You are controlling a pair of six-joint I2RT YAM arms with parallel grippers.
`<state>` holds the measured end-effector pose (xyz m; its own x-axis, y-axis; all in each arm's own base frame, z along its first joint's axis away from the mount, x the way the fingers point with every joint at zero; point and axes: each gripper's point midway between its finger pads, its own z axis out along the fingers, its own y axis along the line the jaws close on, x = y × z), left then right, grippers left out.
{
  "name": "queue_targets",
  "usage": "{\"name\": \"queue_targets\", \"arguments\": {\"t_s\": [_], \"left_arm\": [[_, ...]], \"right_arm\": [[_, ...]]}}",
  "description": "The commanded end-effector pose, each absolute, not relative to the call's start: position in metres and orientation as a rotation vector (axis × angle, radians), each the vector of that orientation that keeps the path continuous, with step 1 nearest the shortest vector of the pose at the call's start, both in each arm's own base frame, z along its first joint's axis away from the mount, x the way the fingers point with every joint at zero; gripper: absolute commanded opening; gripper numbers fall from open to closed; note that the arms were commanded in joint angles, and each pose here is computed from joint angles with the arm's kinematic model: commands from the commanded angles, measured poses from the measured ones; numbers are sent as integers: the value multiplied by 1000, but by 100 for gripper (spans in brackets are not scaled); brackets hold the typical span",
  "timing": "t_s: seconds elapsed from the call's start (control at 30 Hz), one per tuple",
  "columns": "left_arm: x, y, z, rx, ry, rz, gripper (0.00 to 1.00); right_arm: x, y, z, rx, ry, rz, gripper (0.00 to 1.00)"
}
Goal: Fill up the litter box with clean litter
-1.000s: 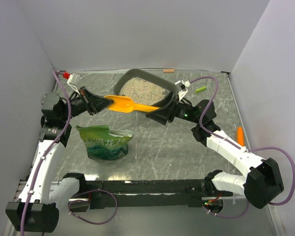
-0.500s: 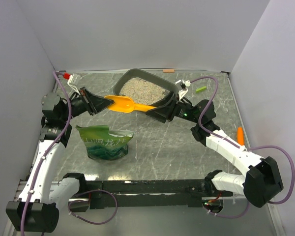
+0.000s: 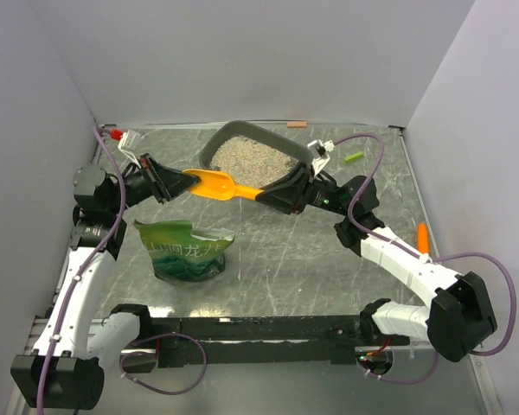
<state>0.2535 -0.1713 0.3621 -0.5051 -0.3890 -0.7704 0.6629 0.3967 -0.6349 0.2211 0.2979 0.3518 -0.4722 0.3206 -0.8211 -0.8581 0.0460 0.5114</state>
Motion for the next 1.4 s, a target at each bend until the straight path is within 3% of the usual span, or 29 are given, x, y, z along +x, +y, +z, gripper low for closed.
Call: {"name": "queue_targets", "arguments": {"t_s": [0.0,0.03,0.23,0.53,0.8,1.1,1.37], "left_arm": [[253,-169,378,257,1587,-1282,31],[251,-169,380,261,1593,-1280,49],[253,-160,384,287,1636,-1140,73],[246,-143,384,280,1705,-950,74],[235,-118,377,236,1811,-735,72],[186,-129,345,608,1807,-550,73],[160,-103,342,693,1728,-371,76]], "right_arm": [[221,295,378,-617,1287,1540,0],[222,294,378,-621,1293,1522,0],[229,287,378,-621,1425,1397,0],[223,262,392,-605,1562,1210,0],[199,239,368,-654,1792,1106,0],[177,231,352,-706,1895,1114,0],[160,224,355,-743,1875,1121,0]]}}
